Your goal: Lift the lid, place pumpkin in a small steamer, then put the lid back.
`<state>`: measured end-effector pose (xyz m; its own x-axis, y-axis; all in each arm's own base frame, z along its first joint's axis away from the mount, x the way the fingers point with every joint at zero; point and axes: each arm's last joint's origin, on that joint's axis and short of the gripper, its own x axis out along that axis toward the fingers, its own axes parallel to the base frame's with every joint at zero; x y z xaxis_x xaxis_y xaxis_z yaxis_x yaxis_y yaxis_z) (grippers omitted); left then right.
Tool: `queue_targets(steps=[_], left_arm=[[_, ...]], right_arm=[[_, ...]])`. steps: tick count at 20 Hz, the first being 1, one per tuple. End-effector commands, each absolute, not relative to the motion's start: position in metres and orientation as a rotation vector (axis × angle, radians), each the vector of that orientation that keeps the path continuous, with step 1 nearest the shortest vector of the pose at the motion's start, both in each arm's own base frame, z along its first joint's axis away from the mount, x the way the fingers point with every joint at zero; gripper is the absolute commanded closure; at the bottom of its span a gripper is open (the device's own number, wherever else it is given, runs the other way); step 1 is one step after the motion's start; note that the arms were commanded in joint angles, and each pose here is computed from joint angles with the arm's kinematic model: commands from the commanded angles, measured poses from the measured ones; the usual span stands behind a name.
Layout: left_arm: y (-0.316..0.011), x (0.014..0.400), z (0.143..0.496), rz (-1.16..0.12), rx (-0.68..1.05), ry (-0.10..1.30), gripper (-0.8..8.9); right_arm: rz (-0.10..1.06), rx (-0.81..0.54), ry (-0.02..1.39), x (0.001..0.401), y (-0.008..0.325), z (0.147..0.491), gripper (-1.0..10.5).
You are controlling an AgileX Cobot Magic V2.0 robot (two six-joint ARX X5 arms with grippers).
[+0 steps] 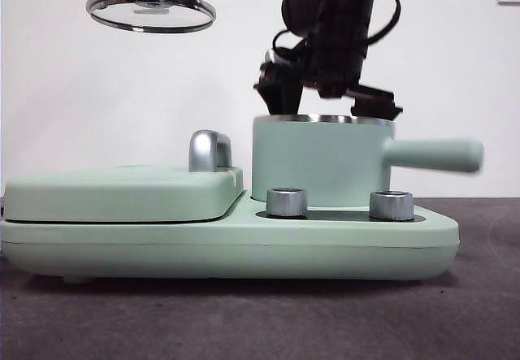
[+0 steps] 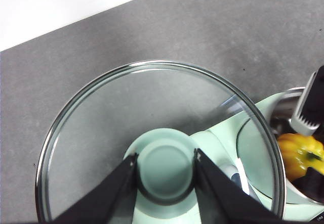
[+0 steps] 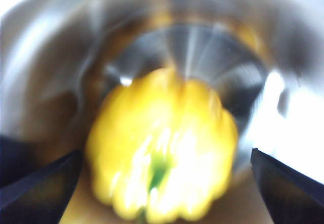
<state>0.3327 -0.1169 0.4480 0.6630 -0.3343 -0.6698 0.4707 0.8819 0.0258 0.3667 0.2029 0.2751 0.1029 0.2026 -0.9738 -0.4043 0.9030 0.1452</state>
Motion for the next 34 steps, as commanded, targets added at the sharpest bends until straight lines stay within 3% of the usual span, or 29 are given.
queue_targets(steps=[1, 7, 12, 18, 22, 26, 34], left_arm=[[-0.118, 0.333, 0.455, -0.456, 0.192, 0.667, 7.65], [-0.114, 0.335, 0.455, -0.446, 0.189, 0.671, 7.65], [-0.114, 0.334, 0.455, -0.446, 0.189, 0.672, 7.65], [-0.120, 0.332, 0.455, -0.508, 0.158, 0.673, 7.65], [-0.135, 0.327, 0.455, -0.592, 0.145, 0.672, 7.89], [-0.161, 0.320, 0.452, -0.664, 0.175, 0.674, 7.91], [-0.241, 0.326, 0.404, -0.830, 0.271, 0.760, 7.91]], right_arm=[[0.462, -0.176, 1.344, 0.368, 0.206, 0.304, 3.9], [0.479, -0.156, 1.188, 0.336, 0.189, 0.375, 3.9], [0.495, -0.144, 1.124, 0.256, 0.147, 0.413, 3.9], [0.551, -0.165, 1.077, 0.137, 0.090, 0.400, 4.0], [0.588, -0.043, 0.793, 0.083, 0.057, 0.385, 4.0], [0.610, 0.041, 0.592, 0.043, 0.031, 0.369, 4.0], [0.620, 0.090, 0.491, 0.010, 0.010, 0.357, 4.0]])
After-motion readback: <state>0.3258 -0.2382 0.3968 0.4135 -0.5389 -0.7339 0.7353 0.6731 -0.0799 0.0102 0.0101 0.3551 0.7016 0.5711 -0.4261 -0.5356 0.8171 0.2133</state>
